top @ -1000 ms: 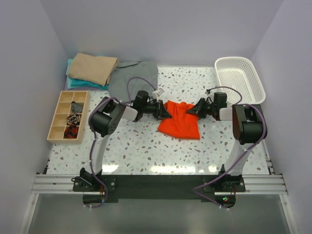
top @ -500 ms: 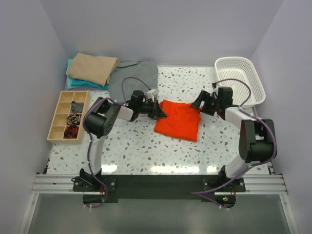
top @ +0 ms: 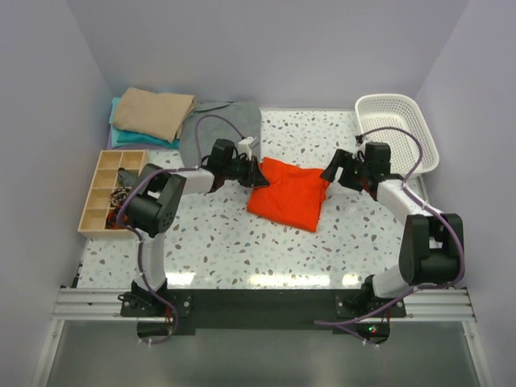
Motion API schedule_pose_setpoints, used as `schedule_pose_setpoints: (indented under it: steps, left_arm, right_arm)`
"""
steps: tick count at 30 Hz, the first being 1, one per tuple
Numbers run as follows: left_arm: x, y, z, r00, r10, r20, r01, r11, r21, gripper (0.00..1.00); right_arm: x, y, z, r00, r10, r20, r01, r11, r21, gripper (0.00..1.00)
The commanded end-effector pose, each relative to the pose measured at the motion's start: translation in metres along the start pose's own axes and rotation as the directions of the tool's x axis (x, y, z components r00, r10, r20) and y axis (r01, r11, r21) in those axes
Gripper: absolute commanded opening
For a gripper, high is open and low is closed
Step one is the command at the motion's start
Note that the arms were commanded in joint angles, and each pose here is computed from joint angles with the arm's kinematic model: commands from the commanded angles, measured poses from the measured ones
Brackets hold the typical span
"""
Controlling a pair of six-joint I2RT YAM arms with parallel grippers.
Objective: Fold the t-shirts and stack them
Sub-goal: Neatly place the folded tshirt to the corner
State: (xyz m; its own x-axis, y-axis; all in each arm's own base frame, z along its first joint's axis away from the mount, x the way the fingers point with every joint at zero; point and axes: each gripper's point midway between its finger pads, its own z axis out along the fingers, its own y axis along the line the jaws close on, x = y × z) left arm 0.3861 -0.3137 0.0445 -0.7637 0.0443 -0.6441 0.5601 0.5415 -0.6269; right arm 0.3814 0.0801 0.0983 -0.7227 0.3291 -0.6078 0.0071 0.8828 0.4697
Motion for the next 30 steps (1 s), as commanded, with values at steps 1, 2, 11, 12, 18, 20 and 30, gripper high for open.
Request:
schedule_pose_setpoints:
  steps: [1,2,11,12,18,20,30]
  left_arm:
    - [-0.055,-0.02,-0.017,0.989,0.13,0.076,-0.131,0.991,0.003,0.0]
    - [-0.056,-0.02,-0.018,0.989,0.133,0.068,-0.134,0.991,0.002,0.0]
    - [-0.146,-0.015,-0.05,0.97,0.234,0.071,-0.229,0.97,-0.079,0.0]
    - [-0.18,-0.008,-0.064,0.954,0.275,0.118,-0.256,0.955,-0.15,0.0]
    - [-0.284,0.051,-0.162,0.911,0.341,0.23,-0.242,0.897,-0.369,0.0]
    - [-0.32,0.066,-0.213,0.876,0.388,0.286,-0.24,0.866,-0.438,0.0]
    - [-0.313,0.212,-0.354,0.859,0.334,0.388,-0.033,0.793,-0.608,0.0]
  right_arm:
    - [-0.019,0.011,-0.012,0.998,-0.039,0.048,0.04,0.999,-0.011,0.84]
    - [-0.018,0.012,-0.011,0.998,-0.036,0.044,0.037,0.999,-0.018,0.84]
    - [-0.004,0.008,-0.002,1.0,-0.025,-0.006,0.025,0.999,-0.032,0.84]
    - [-0.004,0.008,-0.001,1.0,-0.019,-0.008,0.019,0.999,-0.032,0.84]
    - [-0.001,0.009,0.005,1.0,-0.011,-0.027,0.009,0.999,-0.049,0.84]
    - [-0.001,0.009,0.007,1.0,-0.004,-0.03,0.002,0.999,-0.051,0.84]
    - [0.005,0.004,0.026,0.997,0.015,-0.082,-0.019,0.999,-0.051,0.84]
